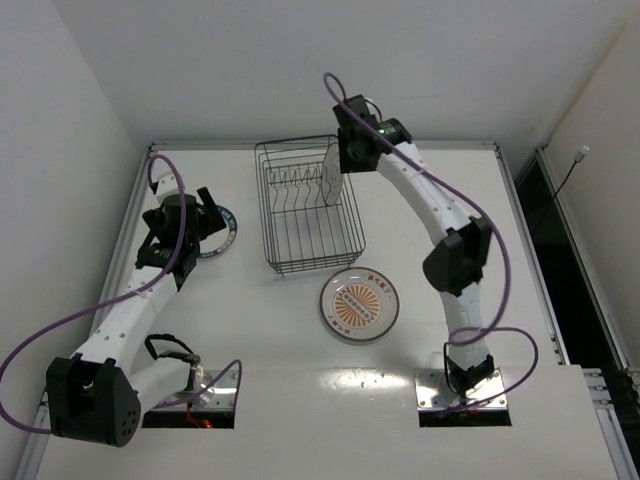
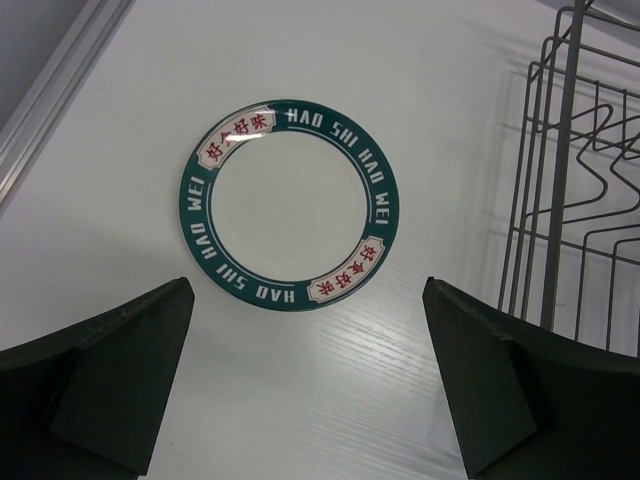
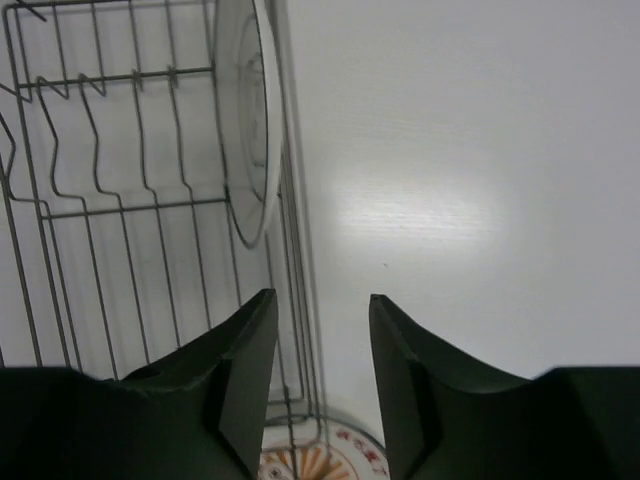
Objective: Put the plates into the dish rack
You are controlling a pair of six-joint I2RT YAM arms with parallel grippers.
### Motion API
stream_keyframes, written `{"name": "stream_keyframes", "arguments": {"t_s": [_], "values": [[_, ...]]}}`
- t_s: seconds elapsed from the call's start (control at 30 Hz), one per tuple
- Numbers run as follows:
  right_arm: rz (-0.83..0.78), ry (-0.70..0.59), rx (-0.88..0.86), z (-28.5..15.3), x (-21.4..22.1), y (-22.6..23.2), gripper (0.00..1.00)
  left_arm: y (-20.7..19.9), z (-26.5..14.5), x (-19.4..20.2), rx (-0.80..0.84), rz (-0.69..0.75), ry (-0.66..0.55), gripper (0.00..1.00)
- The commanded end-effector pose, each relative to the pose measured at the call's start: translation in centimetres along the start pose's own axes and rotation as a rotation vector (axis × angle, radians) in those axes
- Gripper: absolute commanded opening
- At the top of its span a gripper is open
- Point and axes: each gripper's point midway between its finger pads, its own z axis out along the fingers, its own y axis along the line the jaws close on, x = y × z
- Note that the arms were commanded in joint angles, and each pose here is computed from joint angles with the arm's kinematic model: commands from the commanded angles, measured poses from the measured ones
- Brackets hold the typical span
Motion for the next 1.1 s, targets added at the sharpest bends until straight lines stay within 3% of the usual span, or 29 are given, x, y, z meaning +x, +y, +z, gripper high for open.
{"name": "stream_keyframes", "arguments": {"t_s": [0.0, 0.1, 0.13, 0.2, 0.23, 0.27, 0.37, 0.5, 0.83, 1.07], "values": [[0.098, -0.075, 0.043, -8.3, -1.9, -6.6, 0.4, -1.1, 0.1, -1.3, 0.038, -0.03, -0.049, 0.99], [0.186, -0.128, -0.069, -12.4, -1.0, -10.0, 0.44, -1.0, 0.2, -0.3, 0.038, -0.033, -0.027, 0.99], [0.188, -0.019, -0.1, -10.2, 4.1, -10.4, 0.45, -1.1, 0.2, -0.2, 0.046, -0.033, -0.023, 0.99], [0.246, -0.013, -0.26, -10.7, 6.6, -10.5, 0.48, -1.2, 0.3, 0.3, 0.051, -0.037, -0.01, 0.99], [0.314, 0.044, -0.275, -10.1, 10.6, -12.2, 0.51, -1.2, 0.1, 0.1, 0.054, -0.041, -0.018, 0.99], [0.339, 0.084, -0.4, -10.4, 12.3, -11.0, 0.53, -1.3, 0.1, 0.2, 0.064, -0.041, -0.014, 0.99], [0.397, 0.245, -0.53, -9.1, 19.1, -9.7, 0.55, -1.8, -0.1, 0.9, 0.082, -0.03, 0.002, 0.99], [0.461, 0.403, -0.56, -7.2, 26.2, -9.0, 0.55, -2.6, -0.2, 0.9, 0.11, -0.028, 0.0, 0.99], [0.526, 0.512, -0.702, -4.9, 32.8, -7.6, 0.57, -4.1, 0.3, 1.0, 0.168, -0.057, 0.019, 0.99], [0.547, 0.63, -0.734, -3.2, 37.2, -6.5, 0.48, -4.2, 0.0, 0.2, 0.16, -0.049, 0.013, 0.99]]}}
